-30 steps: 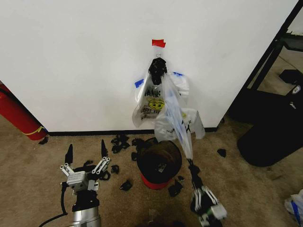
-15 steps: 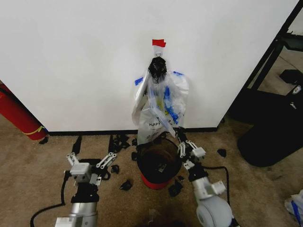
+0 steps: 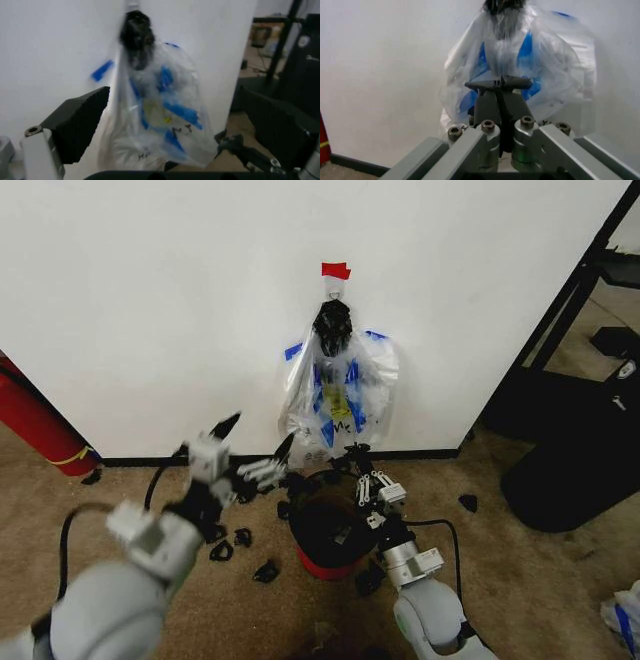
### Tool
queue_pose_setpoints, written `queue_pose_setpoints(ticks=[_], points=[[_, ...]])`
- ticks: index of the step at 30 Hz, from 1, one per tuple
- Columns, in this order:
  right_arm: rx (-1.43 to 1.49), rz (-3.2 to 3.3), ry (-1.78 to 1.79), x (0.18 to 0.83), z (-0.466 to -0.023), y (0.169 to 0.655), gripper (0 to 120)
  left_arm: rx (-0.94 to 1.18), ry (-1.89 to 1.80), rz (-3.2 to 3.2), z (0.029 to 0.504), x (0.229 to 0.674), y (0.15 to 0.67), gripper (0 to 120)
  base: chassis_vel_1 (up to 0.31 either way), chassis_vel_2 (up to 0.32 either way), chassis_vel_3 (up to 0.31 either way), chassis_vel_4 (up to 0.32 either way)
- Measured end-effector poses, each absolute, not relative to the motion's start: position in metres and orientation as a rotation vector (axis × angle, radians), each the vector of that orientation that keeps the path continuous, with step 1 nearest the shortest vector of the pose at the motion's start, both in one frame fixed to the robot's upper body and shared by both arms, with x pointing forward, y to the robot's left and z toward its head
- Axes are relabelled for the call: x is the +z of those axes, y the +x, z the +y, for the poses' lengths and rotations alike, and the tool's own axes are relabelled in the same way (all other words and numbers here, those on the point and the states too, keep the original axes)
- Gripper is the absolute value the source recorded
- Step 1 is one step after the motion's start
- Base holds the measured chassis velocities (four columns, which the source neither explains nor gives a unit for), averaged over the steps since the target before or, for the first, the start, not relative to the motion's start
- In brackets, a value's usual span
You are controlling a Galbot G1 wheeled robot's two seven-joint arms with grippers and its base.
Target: Pick up the garbage bag from the wall and place it over the trash bin.
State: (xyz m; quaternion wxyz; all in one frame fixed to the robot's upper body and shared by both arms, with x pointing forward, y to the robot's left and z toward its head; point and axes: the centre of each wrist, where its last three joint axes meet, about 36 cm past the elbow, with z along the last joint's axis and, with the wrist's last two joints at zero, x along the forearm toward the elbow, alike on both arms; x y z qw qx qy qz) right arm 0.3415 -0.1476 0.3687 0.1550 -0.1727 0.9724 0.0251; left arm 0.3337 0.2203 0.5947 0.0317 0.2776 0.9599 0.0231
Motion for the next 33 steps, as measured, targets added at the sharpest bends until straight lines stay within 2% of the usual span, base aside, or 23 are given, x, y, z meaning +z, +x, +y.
queue_pose_setpoints(ticks=[4, 10, 13, 18, 22, 33], points=[[0.057, 2.788, -0.477, 0.367, -0.153, 0.341, 0, 0.077, 0.934, 2.996, 0.205, 0.601, 0.365, 100, 0.0, 0.0, 0.0, 0.0], [0.043, 2.788, -0.44, 0.369, -0.163, 0.335, 0, 0.138, 1.068, 3.141, 0.152, 0.611, 0.424, 100, 0.0, 0.0, 0.0, 0.0], [0.04, 2.787, -0.437, 0.369, -0.164, 0.334, 0, 0.178, 1.08, 3.171, 0.144, 0.617, 0.431, 100, 0.0, 0.0, 0.0, 0.0], [0.034, 2.786, -0.429, 0.368, -0.165, 0.328, 0, 0.406, 0.998, 3.263, 0.127, 0.632, 0.454, 98, 0.0, 0.0, 0.0, 0.0], [0.035, 2.784, -0.429, 0.368, -0.164, 0.327, 0, 0.504, 0.932, 3.316, 0.124, 0.628, 0.463, 96, 0.0, 0.0, 0.0, 0.0], [0.039, 2.783, -0.431, 0.369, -0.165, 0.326, 0, 0.484, 0.959, 3.358, 0.115, 0.613, 0.475, 91, 0.0, 0.0, 0.0, 0.0]])
